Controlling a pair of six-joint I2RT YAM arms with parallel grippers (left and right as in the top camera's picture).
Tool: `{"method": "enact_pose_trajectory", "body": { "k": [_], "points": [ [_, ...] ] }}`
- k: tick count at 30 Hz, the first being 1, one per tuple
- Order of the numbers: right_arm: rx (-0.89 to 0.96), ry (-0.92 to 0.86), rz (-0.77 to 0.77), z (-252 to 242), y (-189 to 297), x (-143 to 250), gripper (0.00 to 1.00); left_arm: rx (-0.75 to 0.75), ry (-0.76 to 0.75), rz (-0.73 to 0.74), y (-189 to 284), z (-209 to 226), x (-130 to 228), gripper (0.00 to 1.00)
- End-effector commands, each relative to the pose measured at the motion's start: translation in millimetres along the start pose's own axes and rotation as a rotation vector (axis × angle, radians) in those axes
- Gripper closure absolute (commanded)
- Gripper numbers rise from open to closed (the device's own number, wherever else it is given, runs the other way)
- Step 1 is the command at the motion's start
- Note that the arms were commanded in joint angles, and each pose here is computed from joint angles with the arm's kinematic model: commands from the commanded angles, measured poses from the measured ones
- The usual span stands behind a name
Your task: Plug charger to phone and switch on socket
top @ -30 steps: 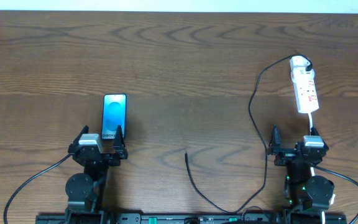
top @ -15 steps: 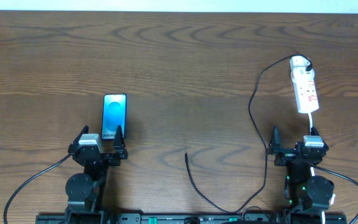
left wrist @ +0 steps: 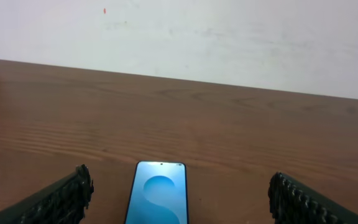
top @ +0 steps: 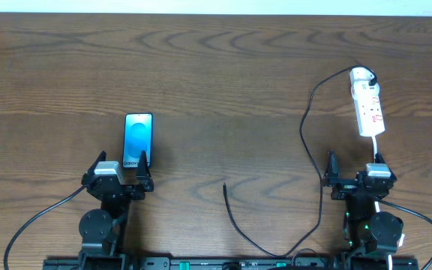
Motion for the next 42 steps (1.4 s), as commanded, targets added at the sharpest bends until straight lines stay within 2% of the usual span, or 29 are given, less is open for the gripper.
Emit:
{"method": "enact_pose_trajectory", "body": {
  "k": [1,22,31,42],
  "points": [
    [0.01,0.011,0.0,-1,0,0,0.01,-0.027,0.002,0.009,-1,4,5,0.08],
    [0.01,0.011,0.0,-1,0,0,0.01,-0.027,0.001,0.004,1,2,-11,0.07],
    [0.01,0.011,0.0,-1,0,0,0.01,-0.037,-0.063,0.099,-10,-1,-32,0.08],
    [0.01,0.011,0.0,-1,0,0,0.01,-0.052,-0.069,0.237,-46,-5,-56,0.07]
  ]
}}
Point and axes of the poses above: each gripper's point midway between its finger pads, its own y axis back along the fingers, its own z axis along the line the jaws close on, x = y × z, the point moved 5 cm from there along y, back along the fingers, and after that the axes turned 1 degree about y, right-handed, at the moved point
